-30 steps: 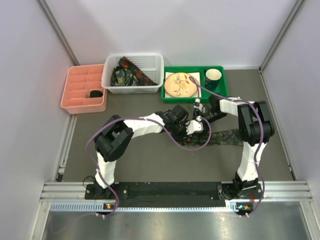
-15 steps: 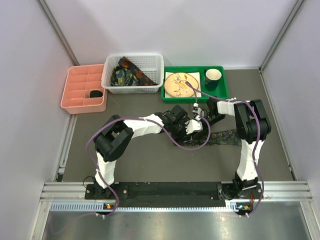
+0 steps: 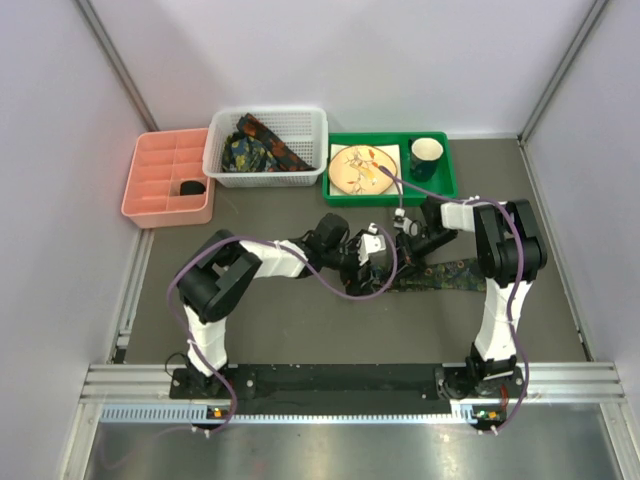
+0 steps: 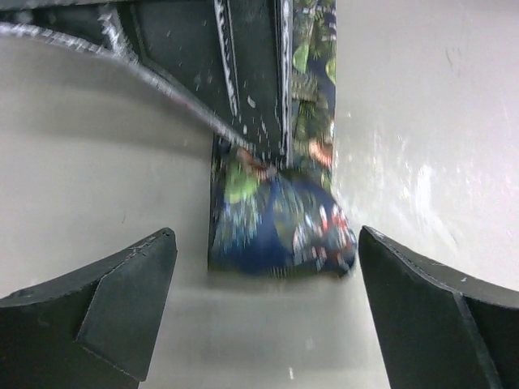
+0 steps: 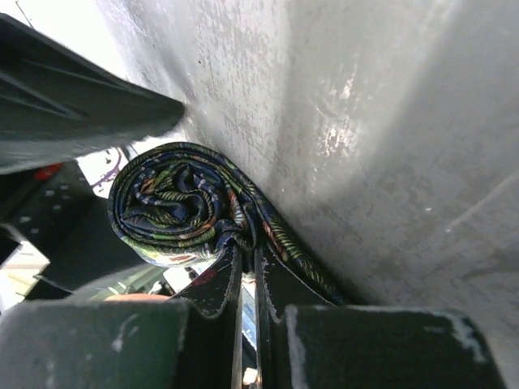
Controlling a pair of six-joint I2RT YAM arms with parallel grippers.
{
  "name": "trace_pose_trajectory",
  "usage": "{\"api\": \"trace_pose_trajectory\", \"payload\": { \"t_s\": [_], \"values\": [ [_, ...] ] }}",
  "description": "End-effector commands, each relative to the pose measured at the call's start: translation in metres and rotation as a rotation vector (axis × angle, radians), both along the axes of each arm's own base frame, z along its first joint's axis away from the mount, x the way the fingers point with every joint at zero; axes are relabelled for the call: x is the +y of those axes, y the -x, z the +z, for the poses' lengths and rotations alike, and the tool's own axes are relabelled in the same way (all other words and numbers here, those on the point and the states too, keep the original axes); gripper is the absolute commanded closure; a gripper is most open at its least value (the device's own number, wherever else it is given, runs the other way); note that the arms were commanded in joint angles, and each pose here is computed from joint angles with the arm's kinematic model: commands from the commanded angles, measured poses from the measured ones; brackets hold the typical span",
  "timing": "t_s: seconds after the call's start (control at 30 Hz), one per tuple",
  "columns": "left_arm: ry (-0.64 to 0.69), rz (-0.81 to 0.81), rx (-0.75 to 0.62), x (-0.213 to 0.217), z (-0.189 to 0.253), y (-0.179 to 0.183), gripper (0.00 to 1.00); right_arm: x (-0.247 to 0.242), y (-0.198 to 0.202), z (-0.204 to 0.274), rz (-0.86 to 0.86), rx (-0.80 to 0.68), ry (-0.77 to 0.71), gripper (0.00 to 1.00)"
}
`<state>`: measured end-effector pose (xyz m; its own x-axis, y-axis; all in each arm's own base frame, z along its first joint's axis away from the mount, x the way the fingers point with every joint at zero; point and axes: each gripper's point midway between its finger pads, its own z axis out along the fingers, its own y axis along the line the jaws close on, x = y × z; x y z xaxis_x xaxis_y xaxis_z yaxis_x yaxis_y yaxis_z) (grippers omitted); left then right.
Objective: Roll the ties
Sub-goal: Roll the tie at the center of the board.
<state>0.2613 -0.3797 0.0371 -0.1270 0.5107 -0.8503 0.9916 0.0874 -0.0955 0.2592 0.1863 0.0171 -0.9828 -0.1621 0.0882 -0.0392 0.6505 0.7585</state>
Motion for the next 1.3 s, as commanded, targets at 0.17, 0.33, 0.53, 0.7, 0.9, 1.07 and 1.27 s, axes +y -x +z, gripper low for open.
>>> {"api": "trace_pose_trajectory", "payload": {
  "t_s": [0.17, 0.33, 0.53, 0.7, 0.9, 1.07, 1.27],
  "values": [
    [0.068, -0.115, -0.081, -0.038, -0.001, -0.001, 0.47, -0.017, -0.007, -0.03, 0.05, -0.101, 0.11, 1.0],
    [-0.144, -0.156, -0.072, -0.014, -0.012, 0.018, 0.73, -0.008, -0.014, -0.012, 0.027, -0.105, 0.047, 0.94],
    [-0.426, -0.104, -0.058, 0.037, -0.026, 0.024, 0.85, -0.01, -0.023, 0.035, -0.043, -0.119, -0.04, 0.64],
    [-0.527, -0.06, -0.053, 0.046, -0.036, 0.018, 0.81, 0.001, -0.015, 0.055, -0.051, -0.107, -0.155, 0.38],
    [-0.563, -0.022, -0.031, 0.031, -0.045, 0.011, 0.77, 0.024, 0.001, 0.045, 0.005, -0.039, -0.181, 0.45],
    [-0.572, -0.014, -0.025, 0.03, -0.05, 0.01, 0.72, 0.025, 0.008, 0.03, 0.033, -0.025, -0.144, 0.59],
    [-0.559, -0.026, -0.043, 0.034, -0.05, 0.013, 0.58, 0.012, 0.009, 0.002, 0.041, -0.007, -0.045, 1.0]
  ]
}}
